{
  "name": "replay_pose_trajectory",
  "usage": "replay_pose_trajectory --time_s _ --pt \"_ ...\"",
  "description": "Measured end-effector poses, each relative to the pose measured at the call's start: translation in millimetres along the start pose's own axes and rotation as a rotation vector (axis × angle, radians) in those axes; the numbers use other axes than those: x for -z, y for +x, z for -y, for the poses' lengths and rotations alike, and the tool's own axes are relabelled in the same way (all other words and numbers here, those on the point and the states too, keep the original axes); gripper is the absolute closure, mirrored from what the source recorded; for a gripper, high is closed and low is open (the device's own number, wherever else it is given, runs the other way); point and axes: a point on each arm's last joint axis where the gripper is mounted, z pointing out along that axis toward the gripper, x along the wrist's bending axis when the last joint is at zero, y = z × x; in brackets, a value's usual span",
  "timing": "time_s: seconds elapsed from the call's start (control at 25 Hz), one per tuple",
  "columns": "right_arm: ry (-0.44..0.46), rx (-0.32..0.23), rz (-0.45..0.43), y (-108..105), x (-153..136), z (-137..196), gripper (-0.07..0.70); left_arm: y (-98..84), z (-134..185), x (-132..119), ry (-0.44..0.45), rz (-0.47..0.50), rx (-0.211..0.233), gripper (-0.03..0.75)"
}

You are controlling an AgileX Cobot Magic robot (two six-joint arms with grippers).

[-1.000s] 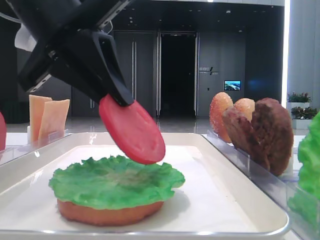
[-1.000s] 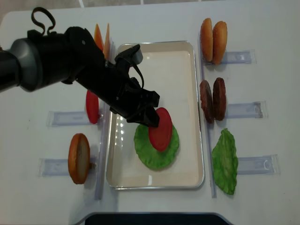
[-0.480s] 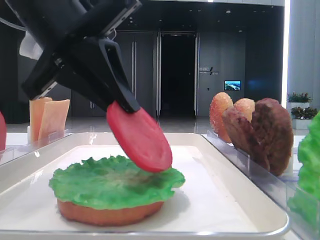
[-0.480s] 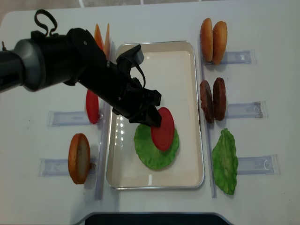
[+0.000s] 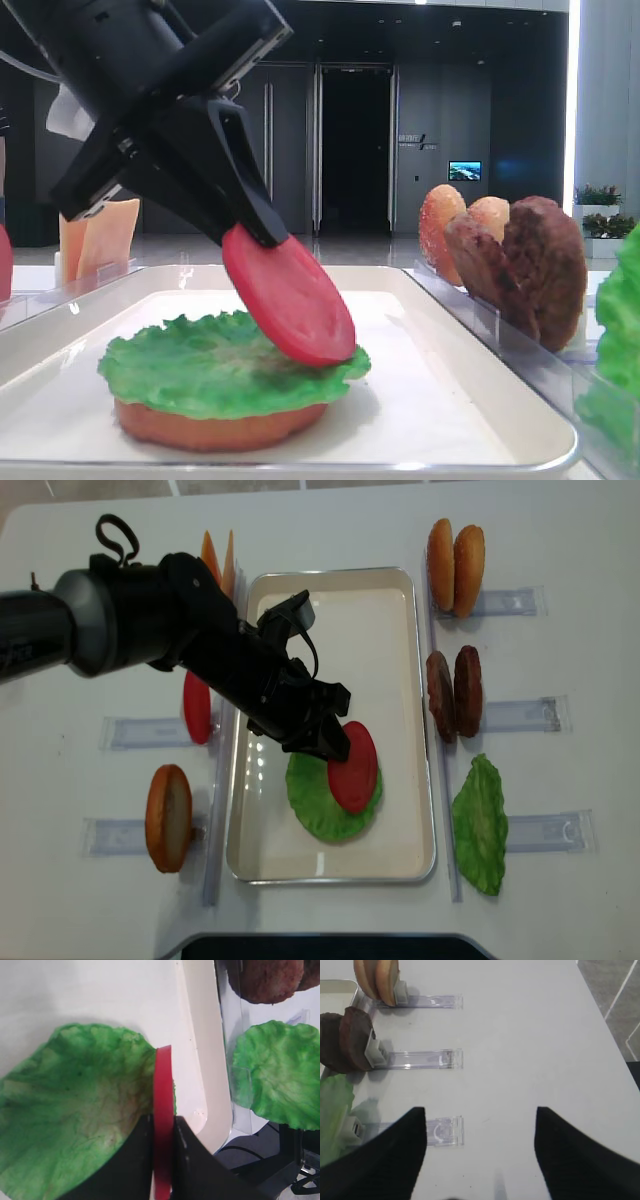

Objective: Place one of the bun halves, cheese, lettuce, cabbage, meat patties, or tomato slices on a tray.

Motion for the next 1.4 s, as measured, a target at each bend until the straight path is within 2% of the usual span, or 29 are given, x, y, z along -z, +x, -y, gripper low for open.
replay_pose_trajectory --time_s 0.08,0.16,0.4,0.52,0.92,1.12,1.4 --pt "0.000 0.000 0.000 0 0 0 0.160 0.0 0 0 0.000 0.000 0.000 0.646" --pt "0.000 0.000 0.000 0 0 0 0.160 0.0 0 0 0.000 0.000 0.003 0.599" --pt "0.000 0.000 0.000 0 0 0 0.160 2.0 1 0 0.012 -0.022 0.018 0.330" --pt "0.000 0.000 0.000 0 0 0 0.160 2.4 3 0 0.029 -0.026 0.020 0.263" --pt "0.000 0.000 0.000 0 0 0 0.160 9.5 6 4 0.066 -0.126 0.044 0.243" --pt "0.000 0.000 0.000 0 0 0 0.160 4.4 2 16 0.035 -0.157 0.025 0.242" --pt "0.000 0.000 -0.001 0 0 0 0.160 2.4 -2 25 0.063 -0.217 -0.023 0.242"
